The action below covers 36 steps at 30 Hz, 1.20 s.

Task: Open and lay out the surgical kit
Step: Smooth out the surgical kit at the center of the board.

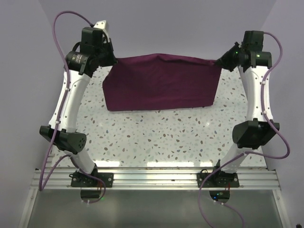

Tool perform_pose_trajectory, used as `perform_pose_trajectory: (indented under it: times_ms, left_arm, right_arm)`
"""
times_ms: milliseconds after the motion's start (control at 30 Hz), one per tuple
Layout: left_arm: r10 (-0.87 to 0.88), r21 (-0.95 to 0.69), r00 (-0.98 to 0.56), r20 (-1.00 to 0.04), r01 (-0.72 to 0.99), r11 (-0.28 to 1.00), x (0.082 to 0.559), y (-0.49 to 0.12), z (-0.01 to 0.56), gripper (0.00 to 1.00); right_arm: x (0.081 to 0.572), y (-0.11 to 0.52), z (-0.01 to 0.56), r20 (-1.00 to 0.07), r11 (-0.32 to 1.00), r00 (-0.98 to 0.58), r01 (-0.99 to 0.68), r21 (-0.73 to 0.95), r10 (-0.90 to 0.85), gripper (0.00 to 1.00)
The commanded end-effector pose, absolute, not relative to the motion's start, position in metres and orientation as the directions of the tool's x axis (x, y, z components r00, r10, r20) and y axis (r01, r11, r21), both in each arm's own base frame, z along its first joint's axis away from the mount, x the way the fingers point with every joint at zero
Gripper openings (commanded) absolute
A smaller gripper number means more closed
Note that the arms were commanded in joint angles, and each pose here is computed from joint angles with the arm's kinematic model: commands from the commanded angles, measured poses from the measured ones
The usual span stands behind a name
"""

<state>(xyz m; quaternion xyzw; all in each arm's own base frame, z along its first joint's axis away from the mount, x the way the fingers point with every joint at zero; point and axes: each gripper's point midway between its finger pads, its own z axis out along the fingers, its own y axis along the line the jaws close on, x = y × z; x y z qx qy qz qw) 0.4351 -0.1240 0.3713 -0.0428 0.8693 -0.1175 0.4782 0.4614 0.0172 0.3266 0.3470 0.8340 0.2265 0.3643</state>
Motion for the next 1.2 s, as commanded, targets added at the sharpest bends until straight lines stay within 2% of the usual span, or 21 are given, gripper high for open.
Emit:
perform_pose_trajectory:
  times_ms: [0, 100, 133, 167, 200, 267, 333, 467, 600, 833, 867, 900, 933, 967, 1000, 1033, 1067, 1100, 1167]
  left_arm:
    - [-0.213, -0.289, -0.409, -0.887, 0.131, 0.948, 0.411, -0.123, 0.430, 0.00]
    - [-0.206, -0.318, -0.462, -0.863, 0.179, 0.931, 0.377, -0.128, 0.421, 0.00]
    - [-0.194, -0.328, -0.525, -0.828, 0.174, 0.929, 0.367, -0.130, 0.394, 0.00]
    - [-0.191, -0.355, -0.527, -0.828, 0.229, 0.906, 0.343, -0.134, 0.399, 0.00]
    - [-0.164, -0.362, -0.599, -0.784, 0.227, 0.904, 0.332, -0.137, 0.365, 0.00]
    - [-0.139, -0.385, -0.649, -0.748, 0.253, 0.888, 0.297, -0.138, 0.349, 0.00]
    - [-0.107, -0.397, -0.747, -0.657, 0.221, 0.891, 0.269, -0.135, 0.303, 0.00]
    - [-0.092, -0.412, -0.812, -0.577, 0.191, 0.891, 0.222, -0.128, 0.264, 0.00]
    - [-0.074, -0.336, -0.895, -0.439, 0.087, 0.938, 0.192, -0.107, 0.214, 0.00]
    - [-0.079, -0.283, -0.948, -0.308, 0.012, 0.959, 0.145, -0.089, 0.181, 0.00]
    - [-0.083, -0.278, -0.949, -0.303, 0.004, 0.960, 0.140, -0.087, 0.178, 0.00]
    - [-0.091, -0.280, -0.957, -0.275, -0.011, 0.960, 0.134, -0.086, 0.170, 0.00]
    - [-0.090, -0.310, -0.962, -0.258, -0.006, 0.951, 0.129, -0.091, 0.170, 0.00]
    - [-0.089, -0.324, -0.964, -0.250, -0.004, 0.946, 0.125, -0.093, 0.169, 0.00]
    - [-0.089, -0.341, -0.972, -0.216, -0.010, 0.940, 0.119, -0.096, 0.163, 0.01]
    - [-0.086, -0.367, -0.976, -0.199, -0.007, 0.930, 0.114, -0.100, 0.162, 0.08]
    - [-0.079, -0.431, -0.982, -0.173, 0.003, 0.902, 0.107, -0.111, 0.166, 0.17]
    - [-0.088, -0.457, -0.984, -0.158, -0.006, 0.889, 0.104, -0.116, 0.168, 0.33]
    - [-0.097, -0.525, -0.981, -0.167, 0.005, 0.851, 0.098, -0.126, 0.181, 0.46]
  right_arm:
    - [0.435, 0.026, 0.405, -0.527, 0.654, -0.423, 0.252, 0.713, 0.737, 0.00]
    - [0.398, 0.033, 0.407, -0.524, 0.663, -0.448, 0.243, 0.708, 0.724, 0.00]
    - [0.386, 0.036, 0.404, -0.521, 0.666, -0.460, 0.243, 0.705, 0.719, 0.00]
    - [0.364, 0.038, 0.400, -0.522, 0.673, -0.469, 0.247, 0.697, 0.713, 0.00]
    - [0.349, 0.040, 0.391, -0.504, 0.672, -0.488, 0.270, 0.690, 0.713, 0.00]
    - [0.323, 0.043, 0.357, -0.446, 0.661, -0.531, 0.331, 0.674, 0.720, 0.00]
    - [0.288, 0.047, 0.354, -0.452, 0.659, -0.521, 0.329, 0.676, 0.724, 0.00]
    - [0.239, 0.048, 0.294, -0.384, 0.683, -0.599, 0.416, 0.601, 0.703, 0.00]
    - [0.199, 0.041, 0.244, -0.326, 0.706, -0.645, 0.510, 0.491, 0.692, 0.00]
    - [0.141, 0.018, 0.182, -0.253, 0.710, -0.664, 0.656, 0.256, 0.704, 0.00]
    - [0.129, 0.018, 0.172, -0.221, 0.699, -0.663, 0.678, 0.226, 0.715, 0.16]
    - [0.123, 0.018, 0.167, -0.205, 0.693, -0.662, 0.690, 0.210, 0.721, 0.26]
    - [0.117, 0.019, 0.162, -0.188, 0.685, -0.659, 0.703, 0.193, 0.729, 0.73]
    - [0.105, 0.021, 0.154, -0.152, 0.673, -0.655, 0.719, 0.173, 0.740, 0.98]
    - [0.099, 0.023, 0.151, -0.129, 0.670, -0.658, 0.724, 0.165, 0.742, 0.98]
    - [0.092, 0.025, 0.149, -0.113, 0.667, -0.658, 0.728, 0.159, 0.744, 0.98]
    - [0.085, 0.029, 0.151, -0.089, 0.669, -0.664, 0.725, 0.164, 0.742, 0.98]
    - [0.082, 0.031, 0.156, -0.108, 0.670, -0.663, 0.718, 0.188, 0.741, 0.98]
    - [0.081, 0.031, 0.179, -0.168, 0.685, -0.666, 0.690, 0.234, 0.727, 0.98]
